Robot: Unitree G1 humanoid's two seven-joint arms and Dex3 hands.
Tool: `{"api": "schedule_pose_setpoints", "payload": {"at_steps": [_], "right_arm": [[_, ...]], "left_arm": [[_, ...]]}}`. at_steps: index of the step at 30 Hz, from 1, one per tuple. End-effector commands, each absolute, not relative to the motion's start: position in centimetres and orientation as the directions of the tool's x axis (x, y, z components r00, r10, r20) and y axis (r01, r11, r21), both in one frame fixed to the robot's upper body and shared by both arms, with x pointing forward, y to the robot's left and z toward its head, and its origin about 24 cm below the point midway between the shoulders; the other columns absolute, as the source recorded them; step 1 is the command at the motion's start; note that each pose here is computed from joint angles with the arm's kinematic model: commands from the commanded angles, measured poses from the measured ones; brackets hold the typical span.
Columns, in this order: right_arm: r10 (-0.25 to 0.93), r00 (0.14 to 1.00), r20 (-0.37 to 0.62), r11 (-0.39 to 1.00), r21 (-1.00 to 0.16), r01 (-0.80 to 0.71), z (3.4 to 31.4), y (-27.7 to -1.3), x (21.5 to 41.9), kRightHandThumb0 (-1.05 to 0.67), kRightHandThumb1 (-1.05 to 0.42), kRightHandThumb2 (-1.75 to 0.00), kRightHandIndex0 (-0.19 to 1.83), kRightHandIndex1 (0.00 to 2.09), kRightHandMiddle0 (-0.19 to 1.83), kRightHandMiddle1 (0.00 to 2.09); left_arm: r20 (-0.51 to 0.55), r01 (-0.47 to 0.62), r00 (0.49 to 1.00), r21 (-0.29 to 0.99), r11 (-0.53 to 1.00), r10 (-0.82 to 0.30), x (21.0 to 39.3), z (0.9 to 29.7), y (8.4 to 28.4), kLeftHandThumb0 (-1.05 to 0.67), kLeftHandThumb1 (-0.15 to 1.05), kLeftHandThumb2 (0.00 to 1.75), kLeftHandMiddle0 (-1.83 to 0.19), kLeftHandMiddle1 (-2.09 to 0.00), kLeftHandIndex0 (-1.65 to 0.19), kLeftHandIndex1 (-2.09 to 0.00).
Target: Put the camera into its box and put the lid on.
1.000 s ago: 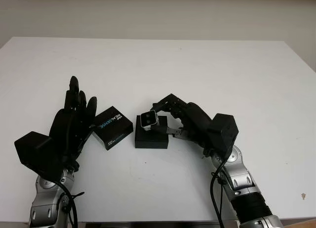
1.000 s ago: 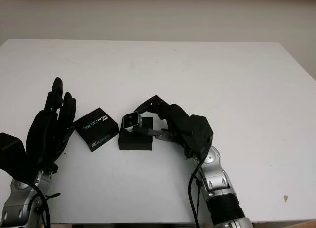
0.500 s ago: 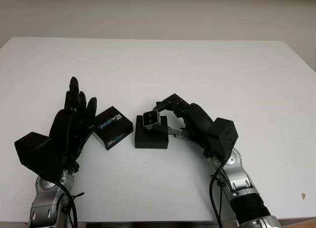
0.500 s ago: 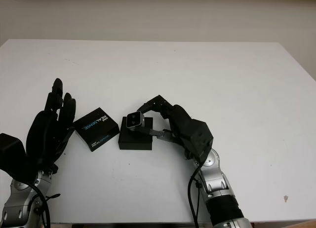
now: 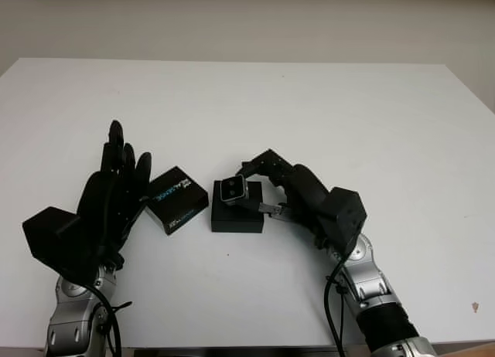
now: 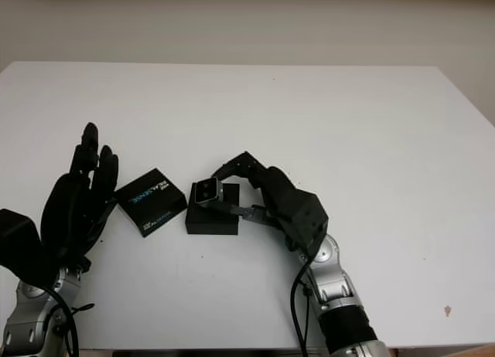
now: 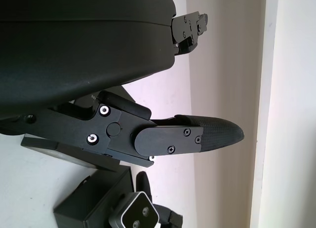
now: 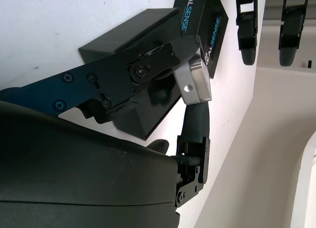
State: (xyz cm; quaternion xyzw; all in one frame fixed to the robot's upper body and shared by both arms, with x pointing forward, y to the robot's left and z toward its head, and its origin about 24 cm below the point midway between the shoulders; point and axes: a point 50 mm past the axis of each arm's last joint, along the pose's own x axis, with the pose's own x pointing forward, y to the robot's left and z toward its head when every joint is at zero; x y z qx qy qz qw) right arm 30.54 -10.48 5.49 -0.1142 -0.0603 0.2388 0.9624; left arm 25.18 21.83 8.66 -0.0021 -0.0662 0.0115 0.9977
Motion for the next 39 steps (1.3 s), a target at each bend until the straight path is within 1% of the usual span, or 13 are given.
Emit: {"api": "schedule_pose_setpoints", "payload": {"at_steps": [1,9,16,21,24,31,39], "right_arm": [[0.478,0.874,0.091,0.858,-0.262,-0.442,5.9,-10.1,30.6,-0.44,-1.03,-0.05,0.02,0.77,0.38,1.78],[0.467,0.88,0.083,0.865,-0.249,-0.436,5.4,-9.5,30.4,-0.43,-1.04,-0.05,0.02,0.78,0.37,1.76],[0.453,0.888,0.076,0.868,-0.264,-0.42,5.1,-9.6,30.4,-0.43,-1.03,-0.05,0.02,0.78,0.37,1.75],[0.444,0.892,0.082,0.875,-0.253,-0.412,5.0,-9.8,30.5,-0.44,-1.03,-0.05,0.02,0.79,0.39,1.77],[0.437,0.895,0.088,0.881,-0.245,-0.406,5.2,-10.0,30.6,-0.45,-1.03,-0.05,0.01,0.81,0.39,1.79],[0.43,0.898,0.091,0.892,-0.194,-0.408,6.0,-10.6,30.7,-0.41,-1.04,-0.06,-0.01,0.79,0.33,1.77],[0.44,0.895,0.079,0.887,-0.194,-0.419,6.1,-10.8,30.4,-0.41,-1.03,-0.05,0.01,0.76,0.34,1.75]], "left_arm": [[0.146,-0.014,0.989,0.0,1.0,0.014,25.0,8.8,21.8,-0.69,1.05,0.44,0.19,0.0,0.19,0.0],[0.145,-0.015,0.989,-0.005,1.0,0.016,24.7,8.8,21.9,-0.7,1.05,0.43,0.19,0.0,0.19,0.0],[0.15,-0.016,0.989,-0.008,1.0,0.017,24.6,8.8,22.0,-0.71,1.05,0.42,0.19,0.0,0.19,0.0],[0.147,-0.012,0.989,-0.01,1.0,0.013,24.5,8.8,22.2,-0.72,1.05,0.42,0.19,0.0,0.19,0.0],[0.151,-0.011,0.989,-0.009,1.0,0.012,24.6,8.8,22.2,-0.72,1.05,0.41,0.19,0.0,0.19,0.0],[0.149,-0.009,0.989,-0.006,1.0,0.01,24.6,8.8,22.3,-0.72,1.05,0.4,0.19,0.0,0.19,0.0],[0.152,-0.01,0.988,-0.002,1.0,0.01,24.7,8.9,22.2,-0.72,1.05,0.4,0.19,0.0,0.19,0.0]]}}
